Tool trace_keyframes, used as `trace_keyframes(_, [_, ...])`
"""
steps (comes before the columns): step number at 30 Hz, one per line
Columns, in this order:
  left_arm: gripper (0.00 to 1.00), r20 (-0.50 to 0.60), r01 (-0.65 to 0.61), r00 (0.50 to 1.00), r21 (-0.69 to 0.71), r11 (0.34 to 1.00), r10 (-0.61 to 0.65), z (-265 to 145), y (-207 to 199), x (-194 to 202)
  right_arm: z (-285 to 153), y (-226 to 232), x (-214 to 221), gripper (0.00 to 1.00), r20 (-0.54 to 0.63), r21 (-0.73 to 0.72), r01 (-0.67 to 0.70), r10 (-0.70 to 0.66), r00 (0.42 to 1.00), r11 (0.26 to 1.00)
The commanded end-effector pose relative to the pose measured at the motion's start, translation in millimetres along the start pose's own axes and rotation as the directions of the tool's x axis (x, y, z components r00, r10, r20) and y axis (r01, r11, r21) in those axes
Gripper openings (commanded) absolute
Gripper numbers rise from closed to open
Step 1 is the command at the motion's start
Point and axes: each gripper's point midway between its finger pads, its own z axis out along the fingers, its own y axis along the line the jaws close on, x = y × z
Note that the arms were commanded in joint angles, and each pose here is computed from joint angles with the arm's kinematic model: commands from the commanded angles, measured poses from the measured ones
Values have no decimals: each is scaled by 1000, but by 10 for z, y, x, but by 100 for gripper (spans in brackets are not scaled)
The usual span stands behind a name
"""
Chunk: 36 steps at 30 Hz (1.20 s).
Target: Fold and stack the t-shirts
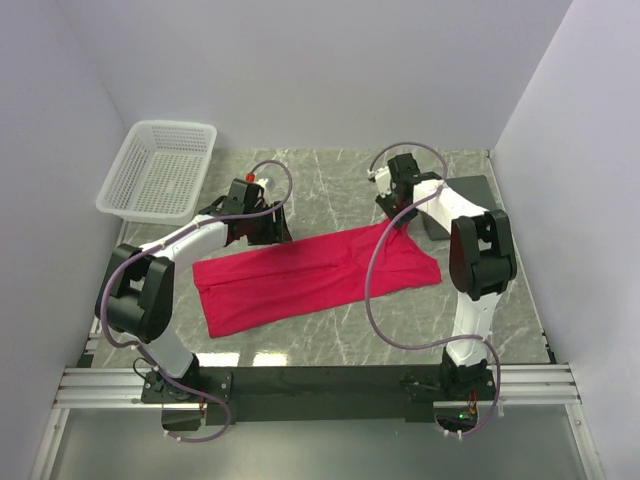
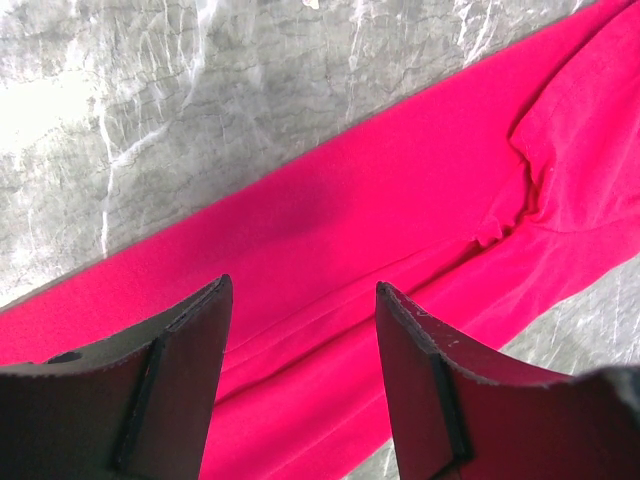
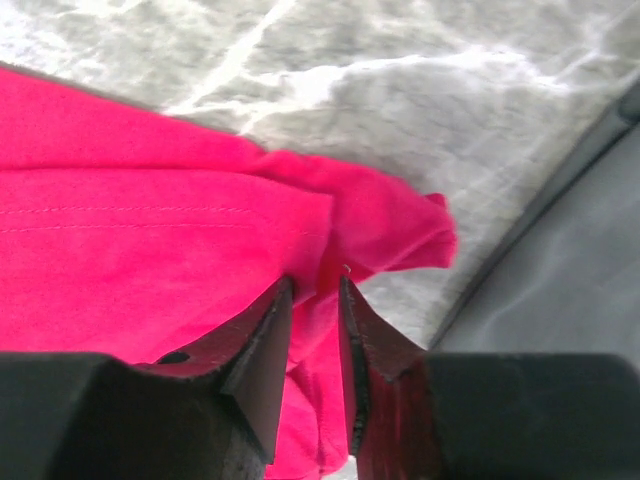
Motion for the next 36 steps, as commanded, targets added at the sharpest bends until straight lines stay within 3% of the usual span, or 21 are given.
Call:
trace_keyframes(1, [64, 63, -10, 998, 33, 999, 8, -97, -88, -149, -164, -96, -242, 29, 88, -27, -39, 41, 995, 999])
trace_keyframes(7, [64, 63, -14, 998, 39, 999, 12, -92, -108, -171, -196, -28, -270, 21, 103, -162, -89, 106, 989, 983])
trace_keyframes(11, [64, 62, -22, 998, 45, 999, 20, -102, -120, -175, -334, -85, -363, 22, 147, -207, -115, 147, 978, 972])
trace_keyframes(18, [64, 47, -57, 997, 97, 994, 53, -65, -229, -231, -570, 224, -369, 24, 171, -443, -57, 147, 974, 895])
trace_keyframes(22, [64, 26, -147, 989, 138, 979, 145, 23, -368, -340, -810, 269, -311, 27, 187, -572, -88, 234, 954, 815])
trace_keyframes(27, [64, 9, -289, 956, 213, 933, 294, 311, -570, -481, -935, 212, -142, 30, 190, -565, -102, 250, 949, 818])
trace_keyframes(36, [64, -58, -466, 866, 271, 842, 497, 862, -800, -352, -1034, 135, 160, 31, 187, -576, -190, 354, 916, 795])
